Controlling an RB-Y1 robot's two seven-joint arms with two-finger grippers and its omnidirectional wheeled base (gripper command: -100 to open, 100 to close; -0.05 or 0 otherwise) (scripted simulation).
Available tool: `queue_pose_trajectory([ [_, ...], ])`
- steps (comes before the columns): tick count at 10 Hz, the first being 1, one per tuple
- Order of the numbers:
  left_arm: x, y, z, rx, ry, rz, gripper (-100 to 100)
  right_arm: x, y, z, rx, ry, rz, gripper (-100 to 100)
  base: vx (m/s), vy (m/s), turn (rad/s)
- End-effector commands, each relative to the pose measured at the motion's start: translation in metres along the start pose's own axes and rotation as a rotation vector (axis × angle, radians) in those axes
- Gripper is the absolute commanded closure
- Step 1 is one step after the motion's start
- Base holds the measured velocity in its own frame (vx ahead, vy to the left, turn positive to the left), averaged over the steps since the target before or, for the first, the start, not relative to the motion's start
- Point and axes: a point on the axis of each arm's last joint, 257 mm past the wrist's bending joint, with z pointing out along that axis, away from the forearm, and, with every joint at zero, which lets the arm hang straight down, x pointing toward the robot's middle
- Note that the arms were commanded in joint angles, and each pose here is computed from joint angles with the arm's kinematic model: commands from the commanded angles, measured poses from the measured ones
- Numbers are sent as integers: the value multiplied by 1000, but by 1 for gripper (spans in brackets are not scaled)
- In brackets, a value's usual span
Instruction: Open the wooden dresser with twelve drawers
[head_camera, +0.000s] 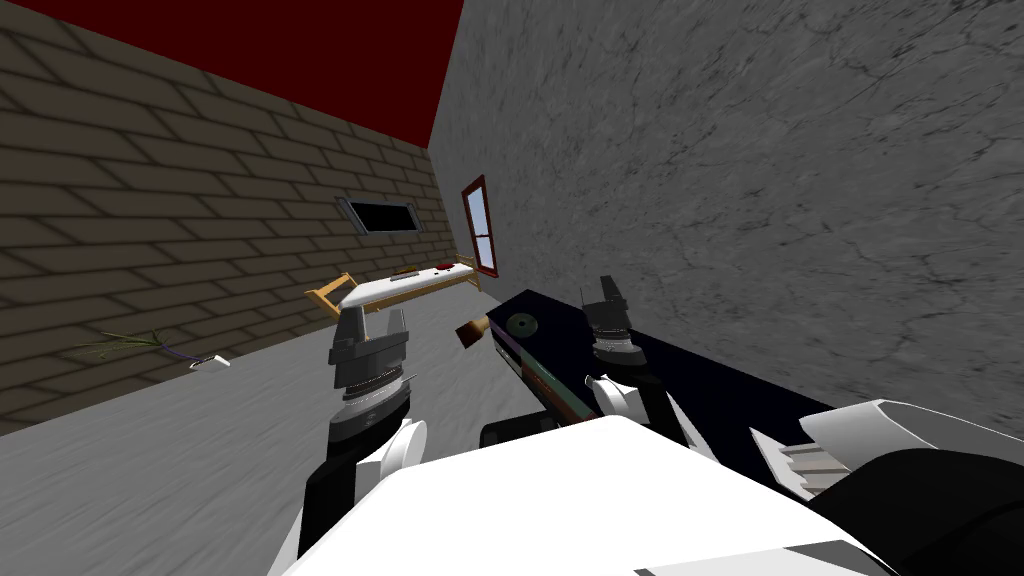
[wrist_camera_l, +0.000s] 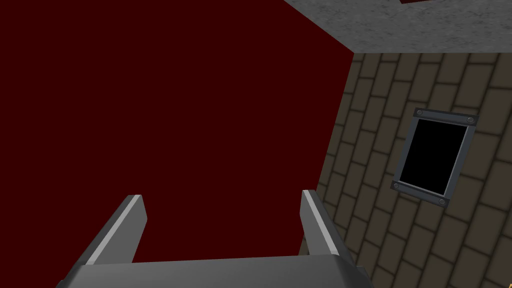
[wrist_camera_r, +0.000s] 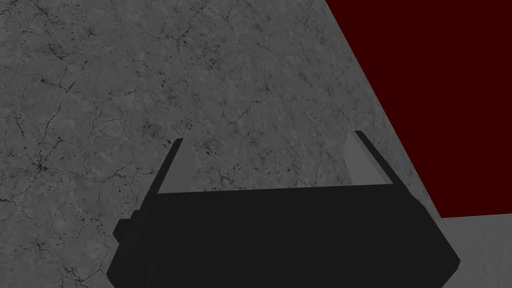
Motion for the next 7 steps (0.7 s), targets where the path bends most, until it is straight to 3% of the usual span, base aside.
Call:
queue_pose_trajectory([
  [1, 0, 0, 0, 0, 0, 0, 0, 0, 0, 0, 0, 0, 0, 0, 0, 0, 0],
  [7, 0, 0, 0, 0, 0, 0, 0, 0, 0, 0, 0, 0, 0, 0, 0, 0, 0],
])
